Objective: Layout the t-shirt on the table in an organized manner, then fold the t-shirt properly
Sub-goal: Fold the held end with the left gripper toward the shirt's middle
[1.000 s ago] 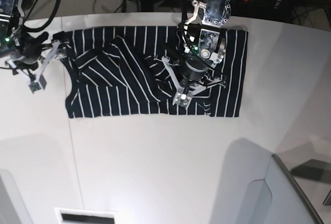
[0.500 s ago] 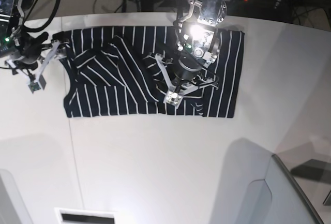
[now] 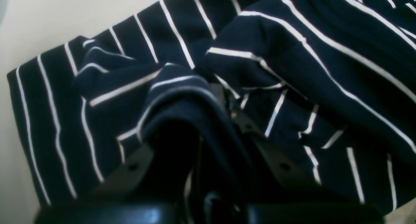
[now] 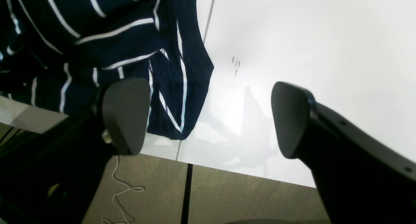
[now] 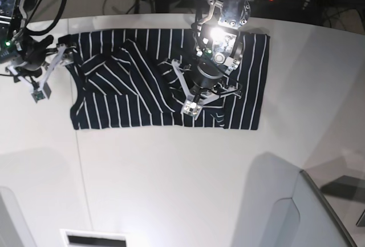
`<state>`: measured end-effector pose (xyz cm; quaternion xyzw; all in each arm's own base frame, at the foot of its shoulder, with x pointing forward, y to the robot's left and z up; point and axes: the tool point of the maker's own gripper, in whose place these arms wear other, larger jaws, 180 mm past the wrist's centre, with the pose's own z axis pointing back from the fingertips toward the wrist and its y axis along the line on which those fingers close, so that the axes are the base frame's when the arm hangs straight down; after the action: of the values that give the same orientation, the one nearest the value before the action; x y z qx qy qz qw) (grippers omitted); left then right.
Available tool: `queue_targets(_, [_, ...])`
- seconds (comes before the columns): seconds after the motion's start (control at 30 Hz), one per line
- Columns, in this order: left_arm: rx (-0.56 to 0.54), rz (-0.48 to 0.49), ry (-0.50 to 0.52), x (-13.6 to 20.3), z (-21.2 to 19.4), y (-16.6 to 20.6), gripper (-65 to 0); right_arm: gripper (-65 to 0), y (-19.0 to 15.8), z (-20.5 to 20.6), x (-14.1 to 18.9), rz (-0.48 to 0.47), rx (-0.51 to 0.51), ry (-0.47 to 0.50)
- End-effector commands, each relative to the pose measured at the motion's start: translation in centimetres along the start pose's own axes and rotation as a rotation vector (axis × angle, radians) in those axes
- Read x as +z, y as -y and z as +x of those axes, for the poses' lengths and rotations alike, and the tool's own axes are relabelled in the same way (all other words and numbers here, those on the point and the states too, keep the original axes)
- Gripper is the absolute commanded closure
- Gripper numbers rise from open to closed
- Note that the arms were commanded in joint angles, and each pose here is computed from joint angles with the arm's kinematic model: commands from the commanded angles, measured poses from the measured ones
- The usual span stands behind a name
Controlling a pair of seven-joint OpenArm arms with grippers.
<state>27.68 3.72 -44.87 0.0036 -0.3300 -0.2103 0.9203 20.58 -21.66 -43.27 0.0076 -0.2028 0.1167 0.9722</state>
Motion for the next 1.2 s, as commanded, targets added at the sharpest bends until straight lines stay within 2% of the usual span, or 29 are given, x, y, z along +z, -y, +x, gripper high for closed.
queue_targets(0.0, [0.005, 0.004, 0.048, 0.2, 1.6, -0.2, 0.0, -54.3, 0.6, 1.0, 0.5, -0.014, 0.009, 0.031])
queue_targets(0.03, [0.005, 0.005, 0.049, 0.2, 1.6, -0.2, 0.0, -54.3, 0.6, 1.0, 0.5, -0.014, 0.009, 0.031])
queue_targets(0.07, [0.005, 0.005, 0.049, 0.2, 1.6, -0.2, -3.5, -54.3, 0.6, 1.0, 0.5, -0.014, 0.009, 0.031])
queue_targets(0.13, [0.004, 0.008, 0.060, 0.2, 2.1, -0.3, -14.3, -54.3, 0.6, 1.0, 0.5, -0.014, 0.009, 0.031])
queue_targets(0.27, [0.003, 0.009, 0.066, 0.2, 2.5, -0.4, -29.5, -54.3, 0.6, 1.0, 0.5, -0.014, 0.009, 0.029])
queue_targets(0.4, [-0.045, -0.023, 0.091, 0.0, 3.9, 1.1, -36.4, -54.3, 0.6, 1.0, 0.5, -0.014, 0.009, 0.029])
queue_targets(0.73, [-0.161, -0.094, 0.138, -1.3, 7.5, 4.3, -36.9, -54.3, -0.3, 1.1, 0.2, 0.004, 0.028, 0.028])
queue_targets(0.93, [-0.138, -0.056, 0.292, 2.1, 12.3, 3.0, -36.4, -54.3, -1.3, 1.3, 0.0, 0.028, 0.054, 0.028])
queue_targets(1.03, [-0.127, -0.049, 0.317, 3.7, 12.0, 3.1, -35.9, -54.3, -1.1, 1.5, 0.0, 0.022, 0.048, 0.036])
queue_targets(1.1, [-0.125, -0.048, 0.254, 3.7, 9.7, 3.0, -34.4, -54.3, -1.0, 1.7, 0.1, 0.021, 0.049, 0.042])
queue_targets(1.13, [-0.138, -0.040, 0.196, 3.5, 8.0, 2.6, -30.6, -54.3, -1.0, 1.9, 0.1, 0.020, 0.049, 0.045])
queue_targets(1.17, [-0.148, -0.038, 0.145, 3.3, 6.3, 2.3, -23.9, -54.3, -1.0, 1.9, 0.1, 0.020, 0.049, 0.045])
